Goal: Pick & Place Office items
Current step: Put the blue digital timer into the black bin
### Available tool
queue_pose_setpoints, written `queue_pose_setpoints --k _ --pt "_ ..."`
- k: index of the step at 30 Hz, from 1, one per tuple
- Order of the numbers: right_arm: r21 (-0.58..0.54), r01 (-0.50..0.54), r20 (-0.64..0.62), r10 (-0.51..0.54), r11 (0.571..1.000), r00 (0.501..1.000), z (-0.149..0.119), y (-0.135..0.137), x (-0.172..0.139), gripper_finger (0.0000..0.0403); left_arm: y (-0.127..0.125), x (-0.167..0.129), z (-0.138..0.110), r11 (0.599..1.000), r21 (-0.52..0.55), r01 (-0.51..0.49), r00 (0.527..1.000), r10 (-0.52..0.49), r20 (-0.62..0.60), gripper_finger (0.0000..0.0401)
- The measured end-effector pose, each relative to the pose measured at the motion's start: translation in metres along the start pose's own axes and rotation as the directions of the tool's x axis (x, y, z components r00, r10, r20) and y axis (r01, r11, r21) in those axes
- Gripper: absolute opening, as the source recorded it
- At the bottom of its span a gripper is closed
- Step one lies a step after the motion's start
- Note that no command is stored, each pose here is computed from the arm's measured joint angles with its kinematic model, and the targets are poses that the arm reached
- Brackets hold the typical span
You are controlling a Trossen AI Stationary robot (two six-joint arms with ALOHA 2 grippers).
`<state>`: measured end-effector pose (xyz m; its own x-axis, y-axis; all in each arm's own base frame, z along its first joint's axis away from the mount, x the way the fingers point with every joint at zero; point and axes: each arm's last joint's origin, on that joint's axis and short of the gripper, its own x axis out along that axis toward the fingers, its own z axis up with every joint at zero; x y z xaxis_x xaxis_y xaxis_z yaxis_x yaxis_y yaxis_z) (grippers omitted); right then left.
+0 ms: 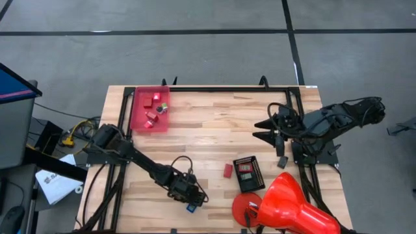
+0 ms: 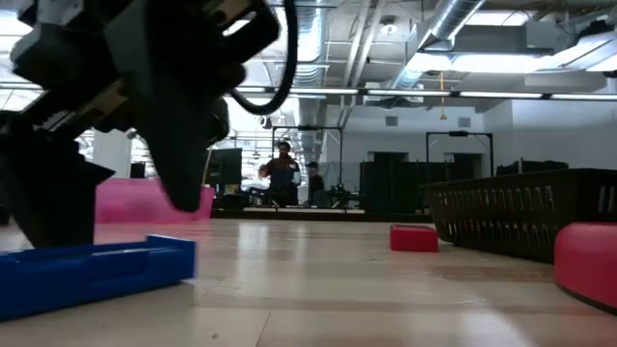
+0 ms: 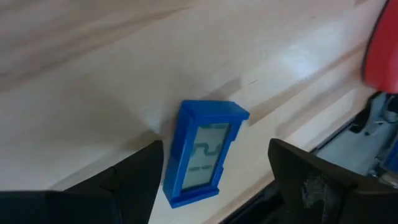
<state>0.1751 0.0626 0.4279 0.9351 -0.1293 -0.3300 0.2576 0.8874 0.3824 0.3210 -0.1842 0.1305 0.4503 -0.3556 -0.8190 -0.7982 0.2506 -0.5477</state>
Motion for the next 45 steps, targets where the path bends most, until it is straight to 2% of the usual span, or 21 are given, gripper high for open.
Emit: queue_pose_setpoints --k 8,16,21,40,45 --pt "-0.004 -0.053 0.019 0.053 0.999 0.998 0.003 -0.002 -0.017 0.0196 -0.006 0.012 0.010 1.000 -0.021 -0.006 1.000 0.006 -0.022 0.0285" --pt "-0.015 -0.075 0.053 0.076 0.997 0.996 0.007 -0.007 -0.033 0.0196 0.002 0.022 0.014 0.997 -0.019 -0.073 0.994 0.071 -0.079 0.0276" --pt "-0.020 -0.085 0.062 0.086 0.996 0.994 0.008 -0.009 -0.038 0.0196 0.000 0.017 0.020 0.998 -0.030 -0.056 0.998 0.056 -0.012 0.0246" --pt "-0.032 -0.079 0.061 0.081 0.996 0.995 0.007 -0.009 -0.037 0.0196 -0.006 0.015 0.042 1.000 -0.021 0.006 0.999 -0.005 0.032 0.0120" --pt "-0.028 -0.072 0.066 0.074 0.997 0.995 0.007 -0.009 -0.037 0.0196 -0.007 0.015 0.041 1.000 -0.003 0.012 0.999 -0.012 0.034 0.0103"
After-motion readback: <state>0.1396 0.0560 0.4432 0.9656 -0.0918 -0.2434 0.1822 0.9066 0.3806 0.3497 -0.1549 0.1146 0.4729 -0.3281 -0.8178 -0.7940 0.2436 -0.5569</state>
